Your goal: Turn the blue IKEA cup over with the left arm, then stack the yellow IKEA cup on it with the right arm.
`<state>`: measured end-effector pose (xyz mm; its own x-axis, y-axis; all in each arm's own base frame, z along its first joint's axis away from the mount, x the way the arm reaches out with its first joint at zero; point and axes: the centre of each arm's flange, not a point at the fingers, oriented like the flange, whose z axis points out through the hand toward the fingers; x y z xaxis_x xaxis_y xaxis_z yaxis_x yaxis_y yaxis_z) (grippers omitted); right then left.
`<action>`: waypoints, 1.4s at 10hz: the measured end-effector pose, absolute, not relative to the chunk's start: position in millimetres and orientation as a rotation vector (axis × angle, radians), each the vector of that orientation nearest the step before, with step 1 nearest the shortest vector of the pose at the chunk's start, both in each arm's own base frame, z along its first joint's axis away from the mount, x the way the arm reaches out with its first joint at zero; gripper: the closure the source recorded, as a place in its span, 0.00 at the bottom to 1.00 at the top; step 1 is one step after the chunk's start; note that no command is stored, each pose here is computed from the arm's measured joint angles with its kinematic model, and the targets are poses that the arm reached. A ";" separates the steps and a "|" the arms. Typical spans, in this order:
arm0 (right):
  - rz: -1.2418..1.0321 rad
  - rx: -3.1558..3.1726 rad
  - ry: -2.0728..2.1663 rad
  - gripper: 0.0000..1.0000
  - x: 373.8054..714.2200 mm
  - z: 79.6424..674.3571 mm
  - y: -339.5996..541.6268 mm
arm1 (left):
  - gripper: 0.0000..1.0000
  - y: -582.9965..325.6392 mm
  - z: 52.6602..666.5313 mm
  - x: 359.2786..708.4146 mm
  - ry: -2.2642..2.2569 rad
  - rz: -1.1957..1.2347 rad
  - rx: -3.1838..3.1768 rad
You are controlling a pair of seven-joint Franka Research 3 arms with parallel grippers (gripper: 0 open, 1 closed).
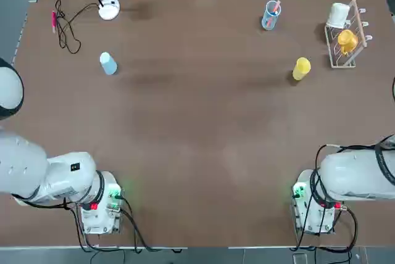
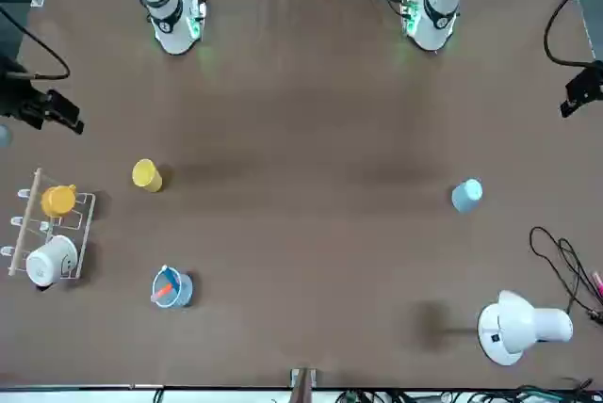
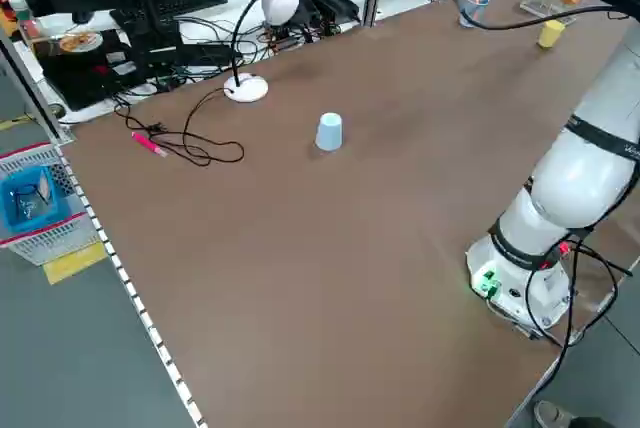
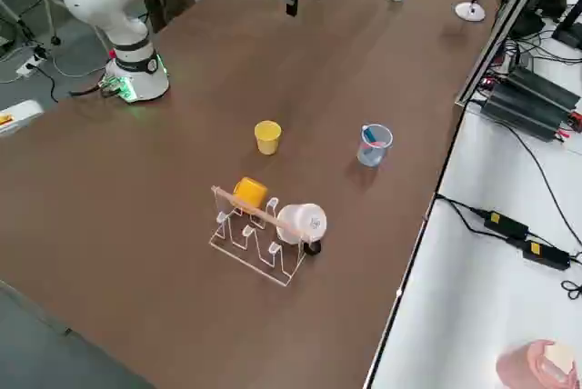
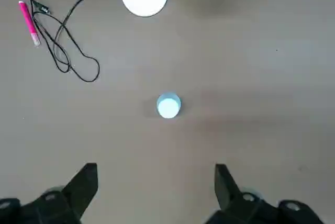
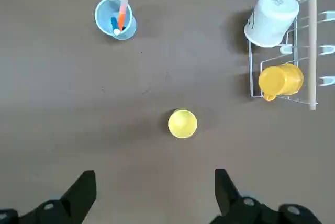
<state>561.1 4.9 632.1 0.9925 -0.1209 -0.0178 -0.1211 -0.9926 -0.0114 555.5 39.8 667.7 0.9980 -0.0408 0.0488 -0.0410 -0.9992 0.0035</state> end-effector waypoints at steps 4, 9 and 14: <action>0.026 -3.123 0.190 0.00 561.1 632.2 4.8 | 0.01 32.7 667.7 556.0 -0.085 0.076 3.134; 0.030 -3.124 0.182 0.00 560.8 632.0 7.6 | 0.01 82.2 643.9 564.1 -0.503 0.029 3.057; 0.033 -3.124 0.176 0.00 560.5 631.7 9.8 | 0.01 187.7 582.9 570.2 -0.725 0.042 2.823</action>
